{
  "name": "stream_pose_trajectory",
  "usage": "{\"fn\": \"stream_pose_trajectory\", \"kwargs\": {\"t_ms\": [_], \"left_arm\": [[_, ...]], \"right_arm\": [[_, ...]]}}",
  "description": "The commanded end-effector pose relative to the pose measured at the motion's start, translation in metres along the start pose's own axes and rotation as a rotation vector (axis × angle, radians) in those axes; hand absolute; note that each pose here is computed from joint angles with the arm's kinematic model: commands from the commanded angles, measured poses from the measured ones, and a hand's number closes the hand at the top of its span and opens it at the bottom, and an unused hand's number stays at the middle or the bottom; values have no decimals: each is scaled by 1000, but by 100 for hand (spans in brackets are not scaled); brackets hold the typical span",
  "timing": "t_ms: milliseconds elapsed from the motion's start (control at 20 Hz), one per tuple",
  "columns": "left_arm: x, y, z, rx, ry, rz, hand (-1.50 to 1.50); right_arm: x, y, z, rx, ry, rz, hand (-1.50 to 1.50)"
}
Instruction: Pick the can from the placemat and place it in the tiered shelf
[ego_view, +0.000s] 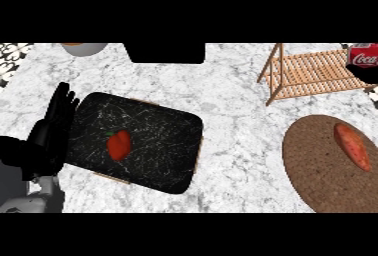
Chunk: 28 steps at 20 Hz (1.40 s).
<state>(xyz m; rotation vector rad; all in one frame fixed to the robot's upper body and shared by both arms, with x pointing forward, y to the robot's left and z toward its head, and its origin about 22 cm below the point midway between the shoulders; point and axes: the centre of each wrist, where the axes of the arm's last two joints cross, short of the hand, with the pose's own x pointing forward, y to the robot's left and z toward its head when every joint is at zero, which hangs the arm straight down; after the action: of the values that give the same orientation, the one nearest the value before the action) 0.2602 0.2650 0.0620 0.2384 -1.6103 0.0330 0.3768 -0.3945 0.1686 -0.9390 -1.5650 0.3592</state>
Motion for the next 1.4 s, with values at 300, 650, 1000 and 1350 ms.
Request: {"fn": "stream_pose_trajectory", "kwargs": {"t_ms": [300, 650, 1000, 1350], "left_arm": [[-5, -5, -3, -18, 2, -2, 0], [-12, 5, 8, -27, -31, 2, 0], [4, -1, 4, -14, -3, -5, 0], [-7, 1, 3, -7, -12, 14, 0]], "right_arm": [[-8, 21, -34, -61, 58, -81, 150], [-20, 9, -43, 51, 87, -126, -150], [-26, 26, -38, 65, -6, -217, -150], [-13, -35, -53, -84, -3, -390, -150]]}}
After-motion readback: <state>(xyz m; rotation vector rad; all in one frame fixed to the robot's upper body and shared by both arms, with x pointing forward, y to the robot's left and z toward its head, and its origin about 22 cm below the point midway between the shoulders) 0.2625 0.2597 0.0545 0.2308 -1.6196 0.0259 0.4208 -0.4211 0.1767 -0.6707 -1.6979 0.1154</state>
